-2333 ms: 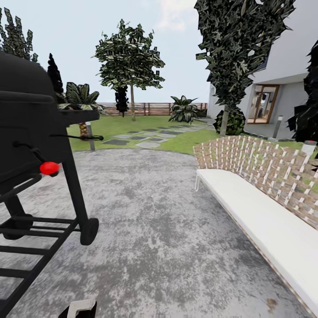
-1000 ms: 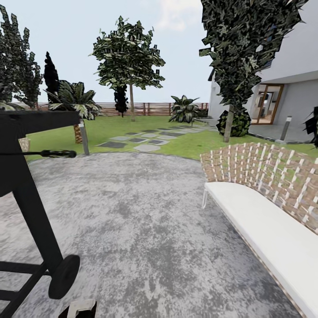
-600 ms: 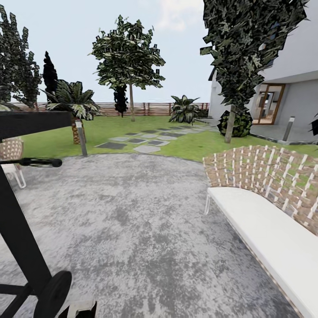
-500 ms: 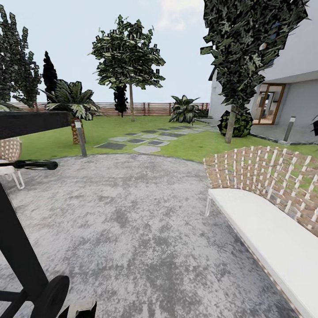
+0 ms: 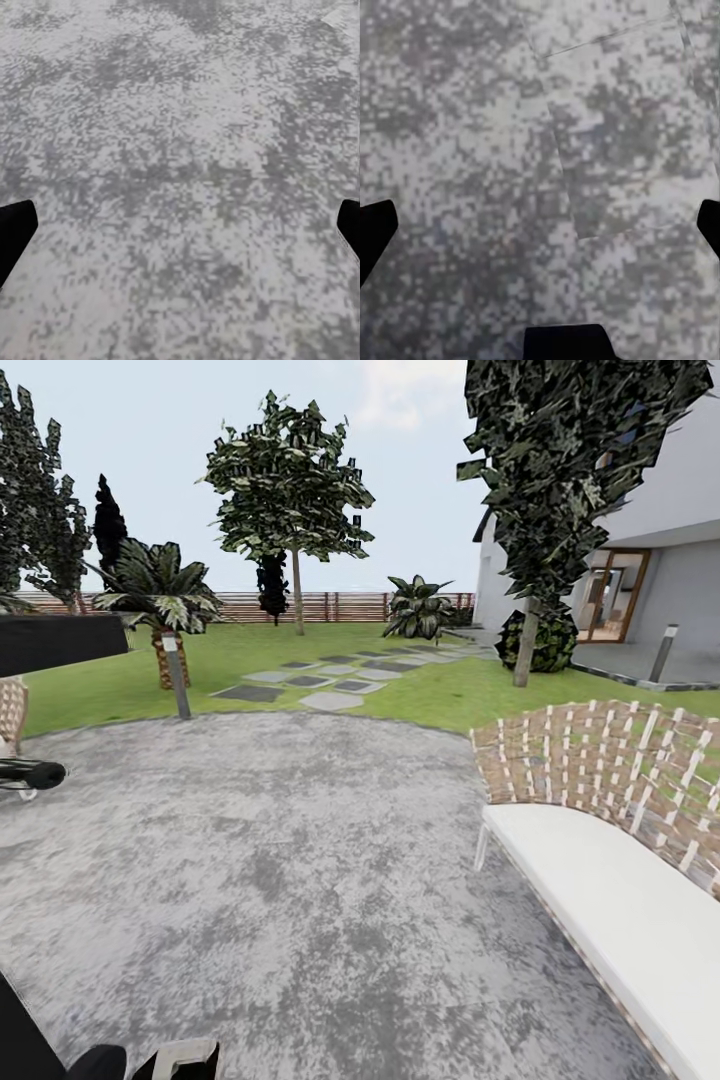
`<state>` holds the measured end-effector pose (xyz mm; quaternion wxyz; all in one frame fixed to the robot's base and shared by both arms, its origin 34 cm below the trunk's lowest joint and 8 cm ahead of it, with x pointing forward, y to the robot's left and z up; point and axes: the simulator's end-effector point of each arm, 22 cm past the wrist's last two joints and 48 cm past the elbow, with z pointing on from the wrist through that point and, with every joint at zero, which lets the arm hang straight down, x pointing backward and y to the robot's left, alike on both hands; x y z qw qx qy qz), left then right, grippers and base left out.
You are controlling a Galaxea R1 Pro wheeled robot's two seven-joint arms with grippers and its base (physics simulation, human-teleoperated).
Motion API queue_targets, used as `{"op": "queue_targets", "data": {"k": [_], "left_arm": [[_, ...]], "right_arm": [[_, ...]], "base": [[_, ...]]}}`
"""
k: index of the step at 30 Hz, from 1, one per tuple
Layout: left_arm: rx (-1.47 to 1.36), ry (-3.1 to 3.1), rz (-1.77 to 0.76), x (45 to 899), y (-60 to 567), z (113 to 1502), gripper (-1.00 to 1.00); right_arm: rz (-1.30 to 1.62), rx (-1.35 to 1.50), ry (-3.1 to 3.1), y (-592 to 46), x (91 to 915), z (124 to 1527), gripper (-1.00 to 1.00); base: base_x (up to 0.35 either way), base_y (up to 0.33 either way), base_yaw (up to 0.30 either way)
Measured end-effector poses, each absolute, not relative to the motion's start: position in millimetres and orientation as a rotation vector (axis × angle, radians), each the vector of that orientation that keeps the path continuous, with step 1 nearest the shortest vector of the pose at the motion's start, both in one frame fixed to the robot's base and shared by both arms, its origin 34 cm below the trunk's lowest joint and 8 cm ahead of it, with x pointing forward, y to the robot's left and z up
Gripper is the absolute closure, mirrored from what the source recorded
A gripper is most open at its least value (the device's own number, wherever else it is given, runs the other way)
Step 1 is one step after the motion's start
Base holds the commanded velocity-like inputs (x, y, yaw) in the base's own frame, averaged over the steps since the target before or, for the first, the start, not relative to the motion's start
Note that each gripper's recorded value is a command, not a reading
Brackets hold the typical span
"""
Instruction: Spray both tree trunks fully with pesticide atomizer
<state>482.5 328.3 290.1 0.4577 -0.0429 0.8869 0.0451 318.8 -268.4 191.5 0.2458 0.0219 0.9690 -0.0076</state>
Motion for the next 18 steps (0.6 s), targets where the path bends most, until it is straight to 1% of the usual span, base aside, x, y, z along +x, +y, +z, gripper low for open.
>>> {"op": "queue_targets", "data": {"k": [18], "left_arm": [[-0.106, 2.185, 0.111, 482.6, 328.3, 290.1, -1.00]], "right_arm": [[-0.021, 0.059, 2.644, -268.4, 318.8, 191.5, -1.00]], "base": [[0.328, 0.000, 0.000]]}}
